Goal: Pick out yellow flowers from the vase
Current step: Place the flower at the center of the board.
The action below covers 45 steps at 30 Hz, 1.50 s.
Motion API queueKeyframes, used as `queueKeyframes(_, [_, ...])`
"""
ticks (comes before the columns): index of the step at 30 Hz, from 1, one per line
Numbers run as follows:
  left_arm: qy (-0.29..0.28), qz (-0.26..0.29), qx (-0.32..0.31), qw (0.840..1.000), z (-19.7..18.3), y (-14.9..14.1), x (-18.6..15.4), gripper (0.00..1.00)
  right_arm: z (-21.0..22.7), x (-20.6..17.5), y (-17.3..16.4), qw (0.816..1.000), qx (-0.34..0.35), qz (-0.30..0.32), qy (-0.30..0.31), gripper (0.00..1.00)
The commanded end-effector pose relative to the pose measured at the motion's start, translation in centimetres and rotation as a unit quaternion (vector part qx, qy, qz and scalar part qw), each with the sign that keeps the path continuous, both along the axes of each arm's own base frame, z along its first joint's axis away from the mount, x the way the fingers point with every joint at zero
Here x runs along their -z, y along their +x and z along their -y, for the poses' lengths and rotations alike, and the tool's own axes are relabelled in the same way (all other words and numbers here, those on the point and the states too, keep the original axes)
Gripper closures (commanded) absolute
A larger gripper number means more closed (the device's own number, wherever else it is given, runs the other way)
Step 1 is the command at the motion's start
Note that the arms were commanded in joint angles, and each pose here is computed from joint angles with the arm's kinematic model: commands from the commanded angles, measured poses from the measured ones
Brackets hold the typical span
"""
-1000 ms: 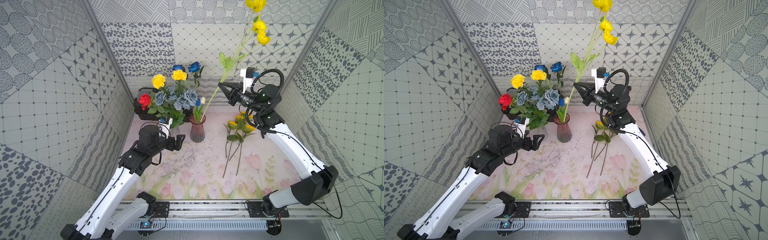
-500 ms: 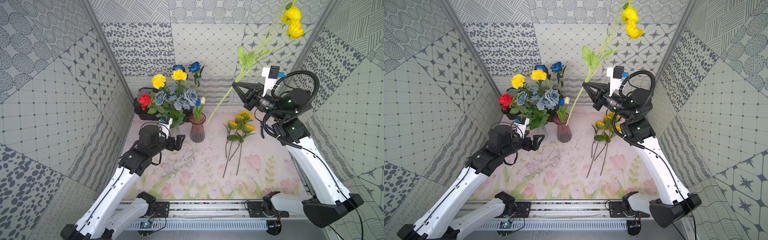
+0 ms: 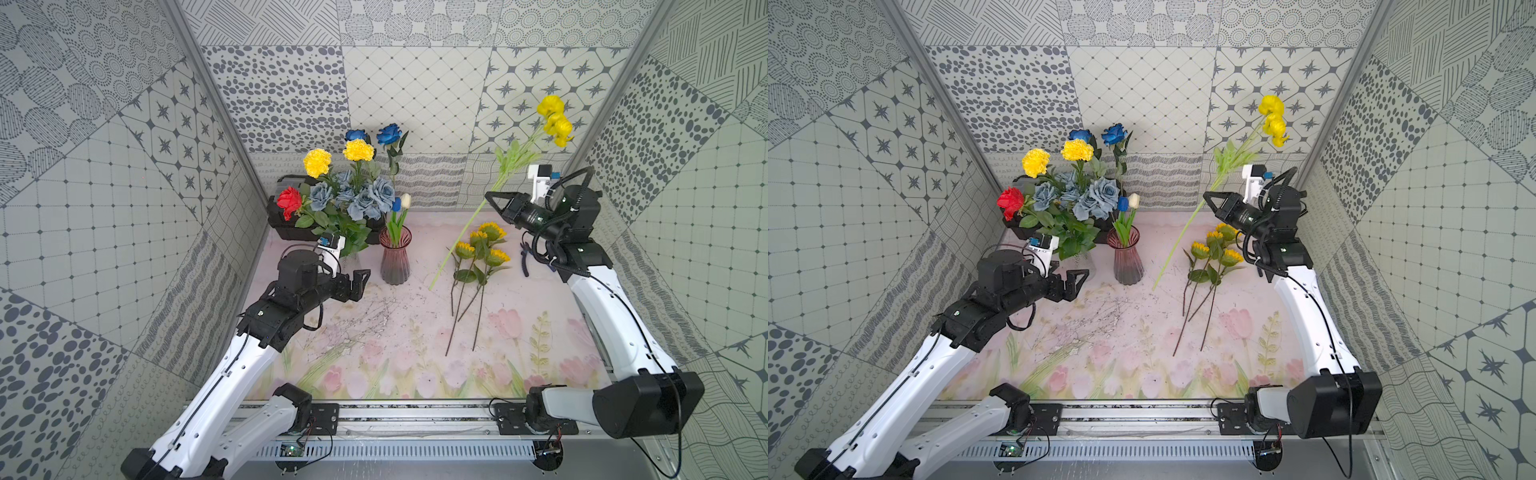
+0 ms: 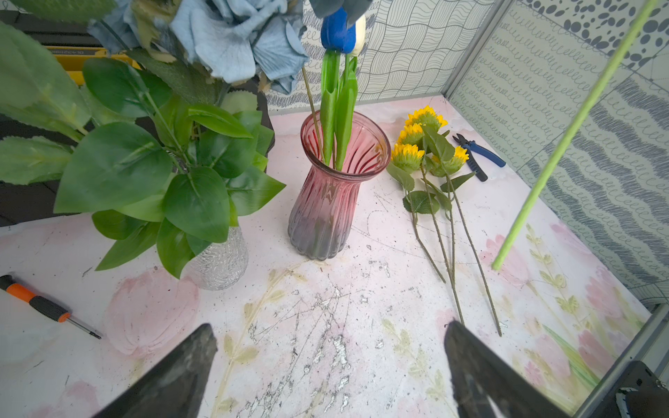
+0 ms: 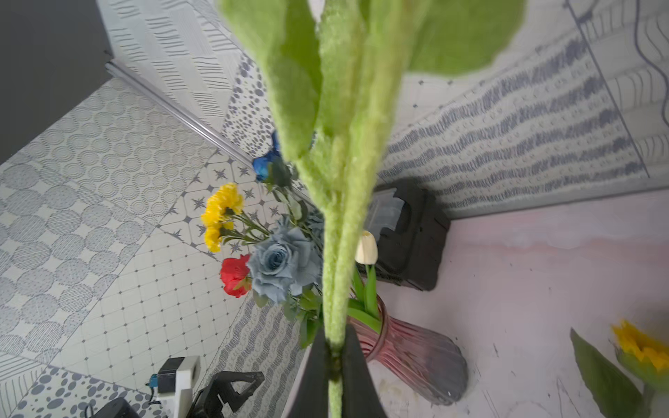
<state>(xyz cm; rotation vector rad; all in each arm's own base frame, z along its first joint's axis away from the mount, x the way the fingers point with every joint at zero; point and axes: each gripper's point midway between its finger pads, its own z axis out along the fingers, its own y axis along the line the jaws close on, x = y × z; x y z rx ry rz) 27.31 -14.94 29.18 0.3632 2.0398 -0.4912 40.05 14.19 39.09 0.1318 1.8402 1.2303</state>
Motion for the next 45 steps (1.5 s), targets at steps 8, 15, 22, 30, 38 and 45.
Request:
queueKeyframes(8, [-0.002,0.003,0.0,1.0,0.1,0.2,0.0,0.02,-0.3,15.9,2.3,0.98,-0.005,-0.198,-0.023,1.0])
queueKeyframes(15, [-0.002,0.005,-0.001,1.0,0.0,0.2,-0.1,0.02,0.1,23.0,3.9,0.963,0.003,-0.257,-0.082,1.0])
queueKeyframes(22, [0.0,0.008,-0.004,1.0,-0.1,0.1,-0.3,0.02,-0.3,28.4,4.9,0.943,-0.01,-0.309,-0.127,1.0])
queueKeyframes(30, [0.0,0.004,-0.002,1.0,0.0,0.3,0.0,0.02,-0.2,31.1,5.2,0.929,-0.011,-0.334,-0.16,1.0])
queueKeyframes(38, [0.002,0.004,-0.004,1.0,-0.1,0.4,0.0,0.02,-0.2,31.6,5.3,0.928,-0.01,-0.338,-0.158,0.96])
queueKeyframes(45, [0.002,0.004,-0.003,1.0,0.0,0.4,0.1,0.02,-0.2,30.4,5.4,0.933,-0.006,-0.322,-0.159,0.64])
